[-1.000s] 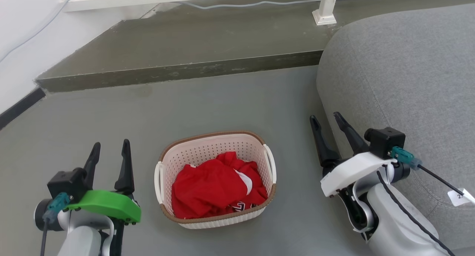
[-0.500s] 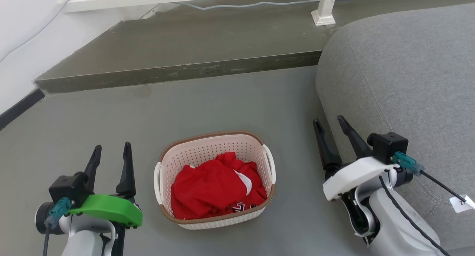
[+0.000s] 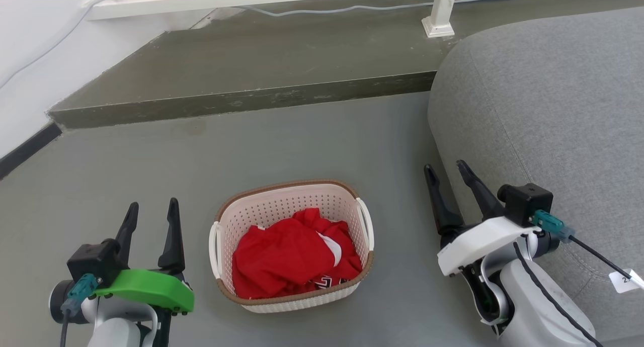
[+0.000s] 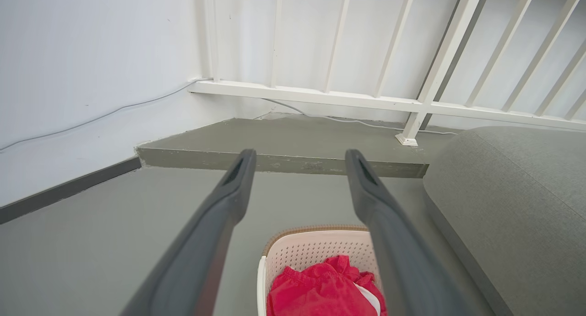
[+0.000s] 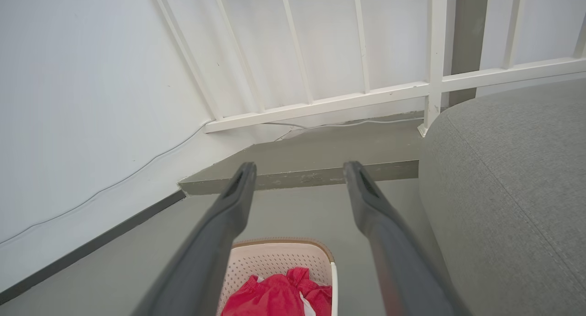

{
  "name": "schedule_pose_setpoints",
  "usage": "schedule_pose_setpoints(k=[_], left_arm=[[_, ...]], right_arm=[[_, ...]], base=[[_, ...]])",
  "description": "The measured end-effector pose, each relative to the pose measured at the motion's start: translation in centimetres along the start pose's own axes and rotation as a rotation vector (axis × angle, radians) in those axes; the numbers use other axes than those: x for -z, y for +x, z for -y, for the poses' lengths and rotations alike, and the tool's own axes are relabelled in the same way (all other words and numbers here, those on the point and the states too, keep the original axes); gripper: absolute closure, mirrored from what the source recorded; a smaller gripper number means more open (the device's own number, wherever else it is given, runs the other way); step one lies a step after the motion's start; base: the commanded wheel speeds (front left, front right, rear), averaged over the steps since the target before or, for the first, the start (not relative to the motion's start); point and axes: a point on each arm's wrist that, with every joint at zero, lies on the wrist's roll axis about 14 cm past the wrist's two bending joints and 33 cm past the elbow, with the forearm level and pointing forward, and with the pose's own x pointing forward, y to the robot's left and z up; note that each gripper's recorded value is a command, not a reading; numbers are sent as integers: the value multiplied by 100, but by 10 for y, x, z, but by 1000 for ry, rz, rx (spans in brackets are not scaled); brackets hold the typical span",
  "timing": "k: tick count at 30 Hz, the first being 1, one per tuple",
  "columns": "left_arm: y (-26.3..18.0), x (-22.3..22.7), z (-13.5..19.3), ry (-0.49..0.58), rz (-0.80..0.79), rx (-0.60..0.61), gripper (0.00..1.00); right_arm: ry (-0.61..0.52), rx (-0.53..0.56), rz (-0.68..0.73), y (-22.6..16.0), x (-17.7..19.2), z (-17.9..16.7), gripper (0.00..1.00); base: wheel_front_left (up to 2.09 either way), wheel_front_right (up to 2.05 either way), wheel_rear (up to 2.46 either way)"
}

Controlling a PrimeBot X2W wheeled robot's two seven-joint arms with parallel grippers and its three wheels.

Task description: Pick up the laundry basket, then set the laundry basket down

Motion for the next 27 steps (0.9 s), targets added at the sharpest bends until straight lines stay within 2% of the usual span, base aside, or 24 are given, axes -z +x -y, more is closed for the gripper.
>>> schedule_pose_setpoints(k=[7,8,15,20,27], left_arm=[[-1,0,-1,8,2,1,0],[-1,0,-1,6,0,3,100],[-14,31,-3,-17,-95,-23,100],[-16,34,-7,-62,-110,-45,100],[-17,35,-17,-159,-127,-92,100]], right_arm=[[4,3,-5,-2,3,1,0],[3,4,-5,-2,3,1,100],[22,41,-119,-24,41,7,100],[60,63,-115,-25,40,12,100],[171,102,-103,-24,35,19,100]], base=[[0,0,0],[0,0,0],[0,0,0],[0,0,0],[0,0,0]])
